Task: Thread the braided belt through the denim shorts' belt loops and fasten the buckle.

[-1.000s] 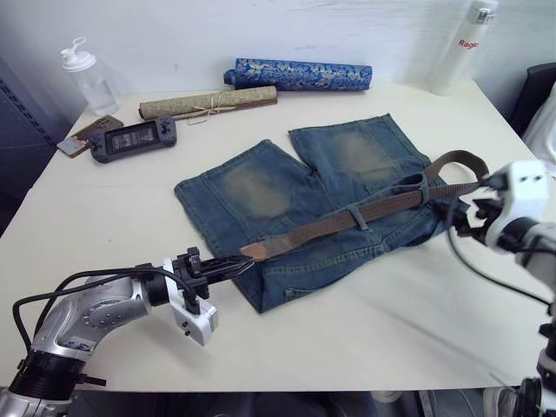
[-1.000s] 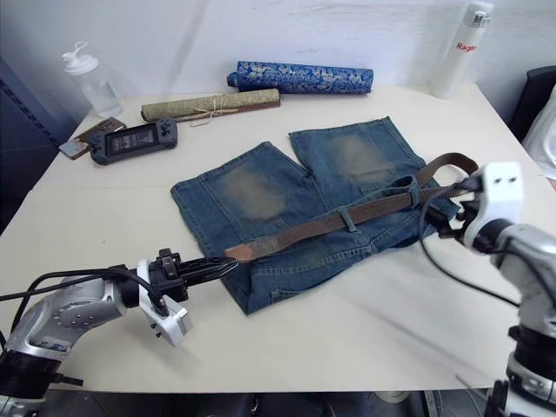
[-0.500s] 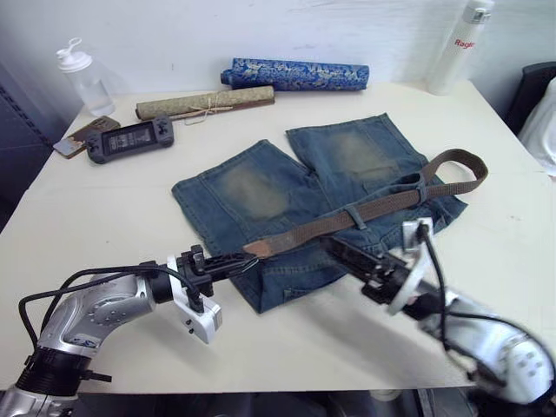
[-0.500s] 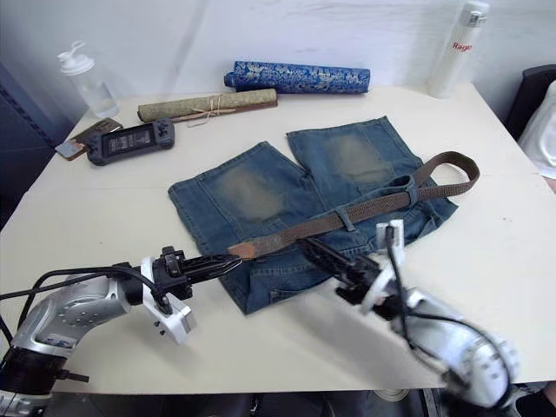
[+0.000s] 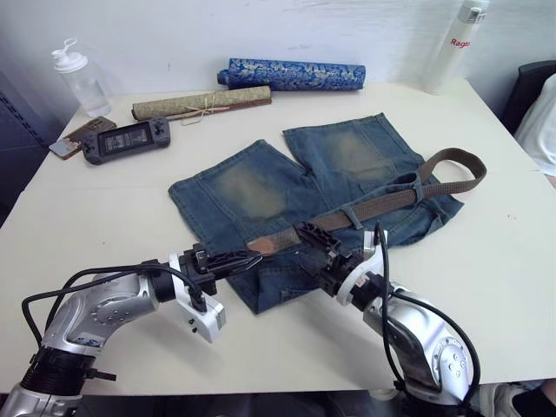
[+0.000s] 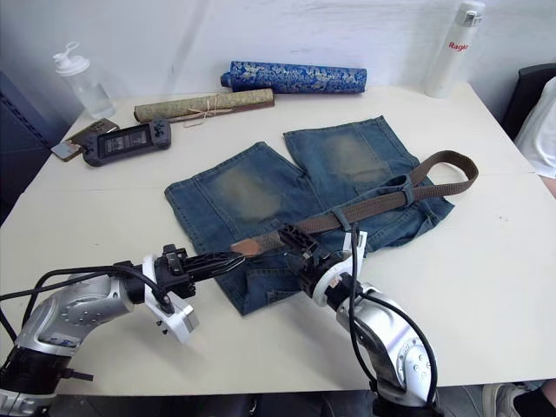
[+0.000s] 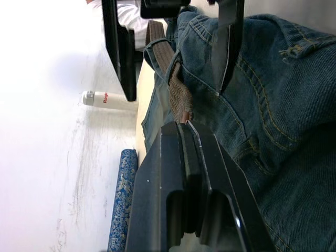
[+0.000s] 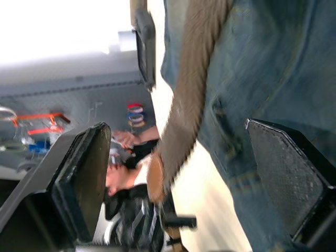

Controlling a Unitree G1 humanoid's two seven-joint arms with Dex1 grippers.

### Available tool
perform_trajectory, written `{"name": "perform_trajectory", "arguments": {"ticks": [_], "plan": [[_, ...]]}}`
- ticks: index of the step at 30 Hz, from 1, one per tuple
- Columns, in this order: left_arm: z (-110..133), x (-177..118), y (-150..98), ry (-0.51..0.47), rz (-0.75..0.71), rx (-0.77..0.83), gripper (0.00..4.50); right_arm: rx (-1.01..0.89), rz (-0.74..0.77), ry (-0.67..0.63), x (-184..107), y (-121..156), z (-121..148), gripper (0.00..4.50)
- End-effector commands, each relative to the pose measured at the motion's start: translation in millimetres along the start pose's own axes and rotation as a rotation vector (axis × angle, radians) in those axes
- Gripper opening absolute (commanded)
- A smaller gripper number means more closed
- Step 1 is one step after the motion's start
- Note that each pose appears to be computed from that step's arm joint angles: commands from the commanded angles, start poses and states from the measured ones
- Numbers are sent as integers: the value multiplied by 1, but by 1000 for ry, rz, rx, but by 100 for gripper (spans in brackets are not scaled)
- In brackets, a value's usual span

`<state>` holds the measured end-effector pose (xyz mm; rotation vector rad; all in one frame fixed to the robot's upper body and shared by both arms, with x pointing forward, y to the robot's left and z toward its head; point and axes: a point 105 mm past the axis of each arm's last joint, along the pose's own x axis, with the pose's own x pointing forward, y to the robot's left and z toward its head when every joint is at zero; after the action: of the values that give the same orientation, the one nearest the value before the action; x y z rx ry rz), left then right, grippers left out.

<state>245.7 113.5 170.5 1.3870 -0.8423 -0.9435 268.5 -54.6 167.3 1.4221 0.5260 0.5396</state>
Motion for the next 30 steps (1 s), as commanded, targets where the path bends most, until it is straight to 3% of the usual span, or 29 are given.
{"name": "perform_trajectory", "arguments": {"ticks": [1,5,8,10,14,17,20,30], "plan": [[3,-3,8,-2,32,21,0,8,37,5,0,9,1,384],[3,-3,9,-2,34,17,0,5,38,2,1,9,3,231],[3,-3,9,-5,36,14,0,11,48,7,2,10,2,70],[4,-3,9,-7,37,12,0,15,51,11,3,11,0,14],[3,-4,15,-2,77,-31,0,20,53,14,3,11,-1,14],[0,-5,18,17,102,-105,82,11,56,10,3,11,1,0],[2,-10,14,33,85,-197,207,-22,64,2,2,12,7,0],[-8,-66,-23,286,72,-762,207,-295,89,-96,10,14,30,0]]}}
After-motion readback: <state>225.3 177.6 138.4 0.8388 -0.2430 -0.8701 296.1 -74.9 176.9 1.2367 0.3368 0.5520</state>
